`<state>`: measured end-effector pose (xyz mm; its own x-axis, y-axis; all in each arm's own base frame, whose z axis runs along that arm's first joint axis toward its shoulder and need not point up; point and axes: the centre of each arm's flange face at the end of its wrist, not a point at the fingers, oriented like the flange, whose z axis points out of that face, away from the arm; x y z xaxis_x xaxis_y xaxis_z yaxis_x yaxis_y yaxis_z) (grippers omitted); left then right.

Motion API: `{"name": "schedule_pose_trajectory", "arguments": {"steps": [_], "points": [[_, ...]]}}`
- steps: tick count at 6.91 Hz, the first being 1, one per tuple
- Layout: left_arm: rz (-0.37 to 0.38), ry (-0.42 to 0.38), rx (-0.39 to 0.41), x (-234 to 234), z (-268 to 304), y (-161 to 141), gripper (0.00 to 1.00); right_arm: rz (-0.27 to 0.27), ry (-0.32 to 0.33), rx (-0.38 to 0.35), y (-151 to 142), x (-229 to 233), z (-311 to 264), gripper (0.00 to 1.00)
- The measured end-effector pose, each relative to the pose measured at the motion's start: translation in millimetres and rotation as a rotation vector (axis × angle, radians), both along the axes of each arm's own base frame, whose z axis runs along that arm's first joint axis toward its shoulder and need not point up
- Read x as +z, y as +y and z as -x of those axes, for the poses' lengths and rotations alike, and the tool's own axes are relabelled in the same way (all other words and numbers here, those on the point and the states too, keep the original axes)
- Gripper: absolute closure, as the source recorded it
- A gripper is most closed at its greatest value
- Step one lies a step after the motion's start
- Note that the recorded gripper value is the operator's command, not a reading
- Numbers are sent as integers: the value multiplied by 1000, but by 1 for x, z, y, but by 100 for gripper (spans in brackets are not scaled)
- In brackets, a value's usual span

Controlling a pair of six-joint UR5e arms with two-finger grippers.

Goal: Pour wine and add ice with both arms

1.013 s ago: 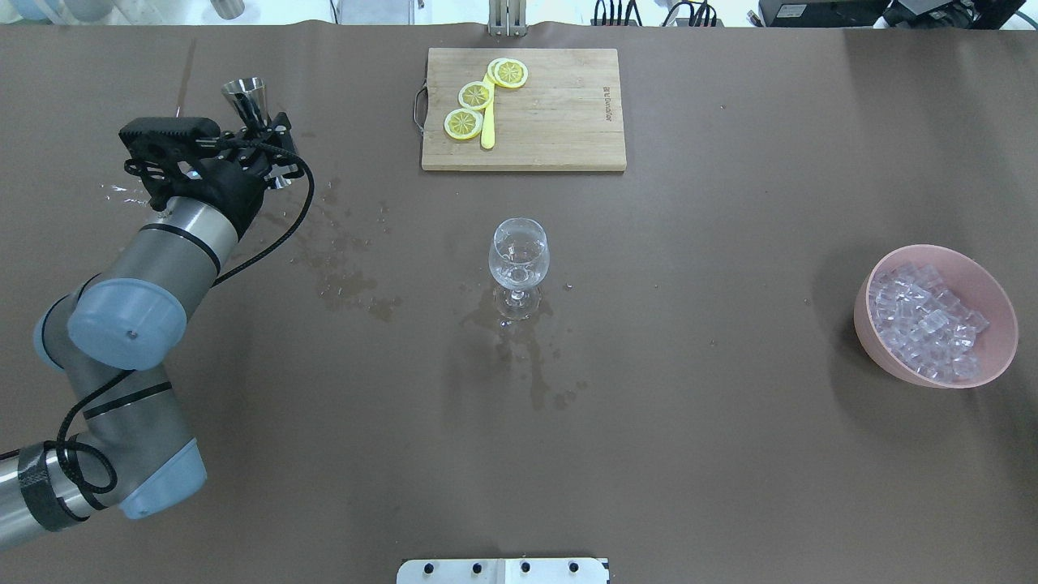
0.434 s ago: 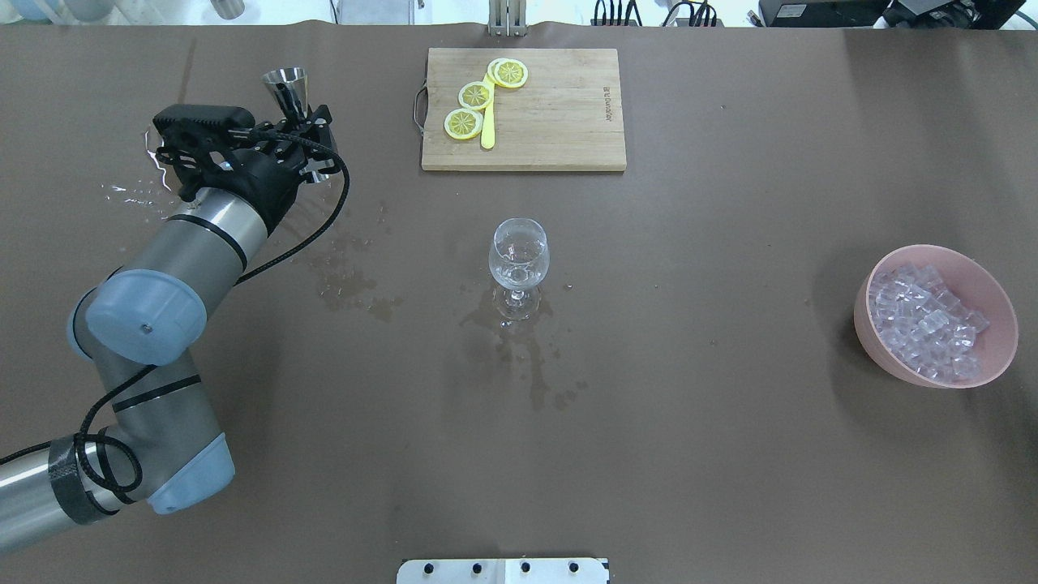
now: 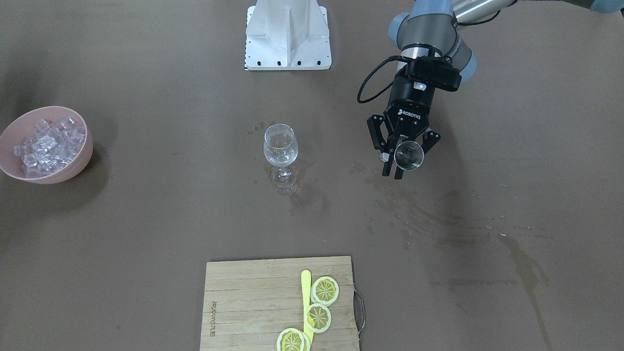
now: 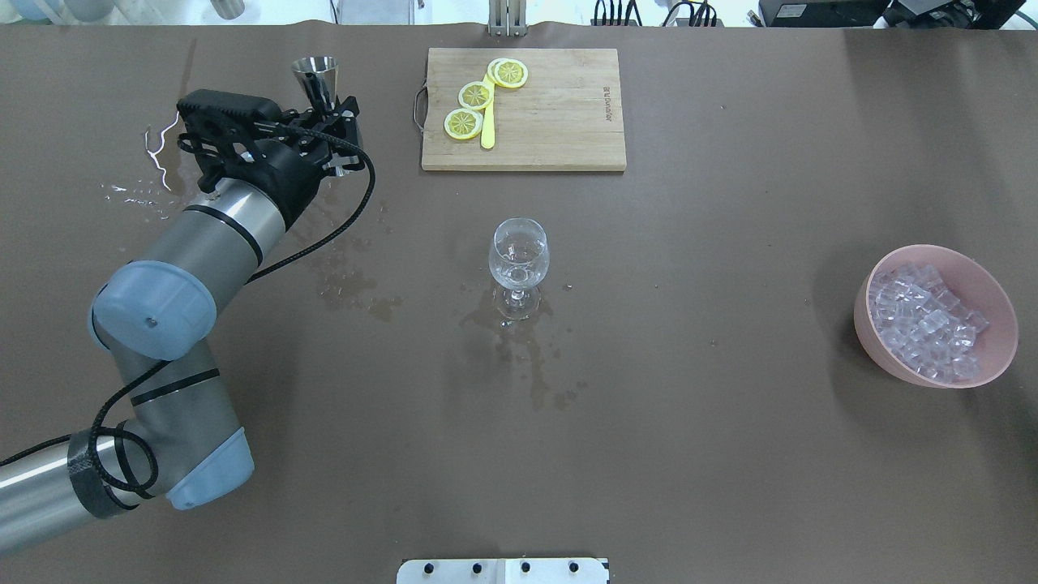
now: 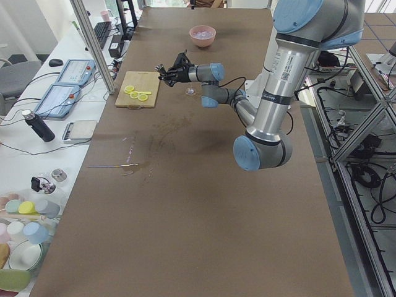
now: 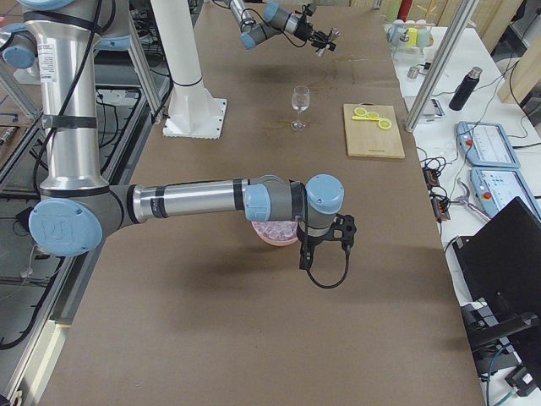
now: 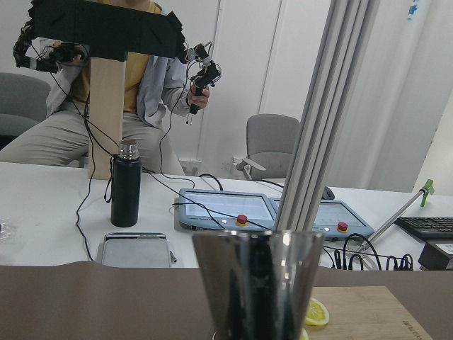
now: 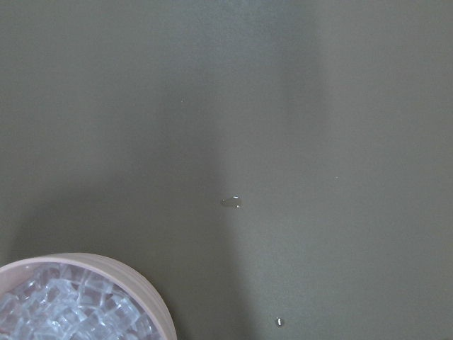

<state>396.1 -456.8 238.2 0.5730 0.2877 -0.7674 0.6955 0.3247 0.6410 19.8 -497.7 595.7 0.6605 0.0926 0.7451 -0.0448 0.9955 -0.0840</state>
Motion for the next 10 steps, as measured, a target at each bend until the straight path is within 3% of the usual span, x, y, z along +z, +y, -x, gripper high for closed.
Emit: {"name": "schedule_pose_trajectory", "arguments": {"steps": [2,6,10], "points": [[-76,-3,141,-16,-10,10,100,-6,-2,4,-6,-7,2,0],[-140,15,484,-35,-40,36,100,-33,-13,4,-16,-24,6,0],[-258,-89,572,-49,-64,60,100,-55,-29,2,-24,-37,7,0]]}}
